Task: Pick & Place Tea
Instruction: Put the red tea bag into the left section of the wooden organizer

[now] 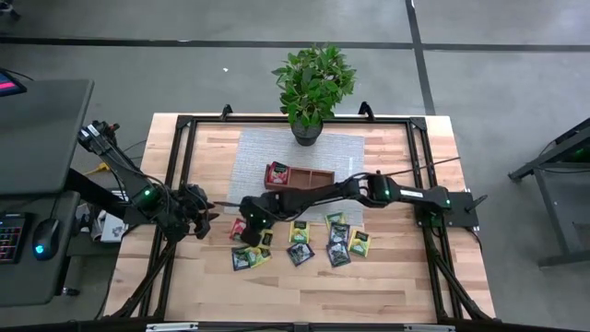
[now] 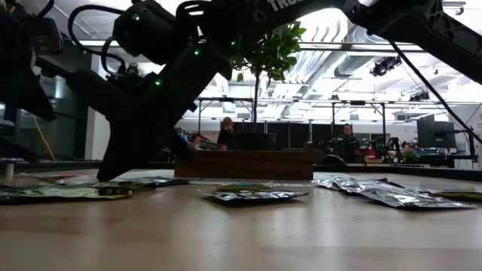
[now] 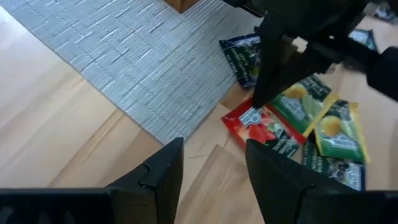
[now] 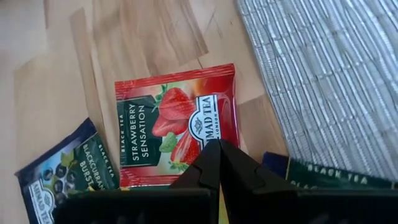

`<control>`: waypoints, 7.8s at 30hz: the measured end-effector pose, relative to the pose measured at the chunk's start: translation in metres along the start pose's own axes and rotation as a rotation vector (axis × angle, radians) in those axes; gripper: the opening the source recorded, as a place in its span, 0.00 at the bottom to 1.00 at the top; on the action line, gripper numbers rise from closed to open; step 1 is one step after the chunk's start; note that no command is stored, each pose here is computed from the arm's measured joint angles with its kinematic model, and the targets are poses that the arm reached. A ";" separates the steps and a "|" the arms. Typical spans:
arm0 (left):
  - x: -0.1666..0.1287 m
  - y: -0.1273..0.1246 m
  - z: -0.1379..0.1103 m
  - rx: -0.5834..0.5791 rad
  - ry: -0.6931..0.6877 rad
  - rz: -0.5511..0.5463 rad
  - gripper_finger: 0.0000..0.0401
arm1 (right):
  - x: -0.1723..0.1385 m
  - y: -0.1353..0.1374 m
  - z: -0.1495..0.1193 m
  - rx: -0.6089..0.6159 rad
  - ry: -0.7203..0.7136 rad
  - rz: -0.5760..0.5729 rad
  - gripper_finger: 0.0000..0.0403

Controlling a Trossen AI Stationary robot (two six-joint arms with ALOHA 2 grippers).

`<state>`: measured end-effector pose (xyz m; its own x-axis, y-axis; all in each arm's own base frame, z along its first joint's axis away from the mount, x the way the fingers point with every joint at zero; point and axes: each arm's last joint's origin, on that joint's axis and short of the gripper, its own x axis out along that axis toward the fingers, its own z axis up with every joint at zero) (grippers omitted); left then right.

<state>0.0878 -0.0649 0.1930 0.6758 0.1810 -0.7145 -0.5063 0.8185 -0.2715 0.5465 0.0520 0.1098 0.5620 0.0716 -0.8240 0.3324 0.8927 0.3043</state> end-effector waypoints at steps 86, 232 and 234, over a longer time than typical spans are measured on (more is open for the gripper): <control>0.090 -0.017 -0.037 -0.461 0.287 -0.416 0.57 | 0.002 0.025 -0.013 0.043 -0.064 -0.024 0.00; 0.049 -0.002 -0.003 0.096 -0.325 -0.392 0.34 | -0.187 0.013 0.042 -0.283 -0.159 -0.040 0.00; 0.047 -0.001 -0.002 0.098 -0.354 -0.390 0.34 | -0.198 0.009 0.035 -0.252 -0.221 -0.025 0.00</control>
<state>0.1194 -0.0584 0.1590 0.9517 0.0124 -0.3068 -0.1407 0.9057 -0.3999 0.4649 0.0301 0.2925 0.7158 -0.0249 -0.6979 0.1658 0.9768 0.1352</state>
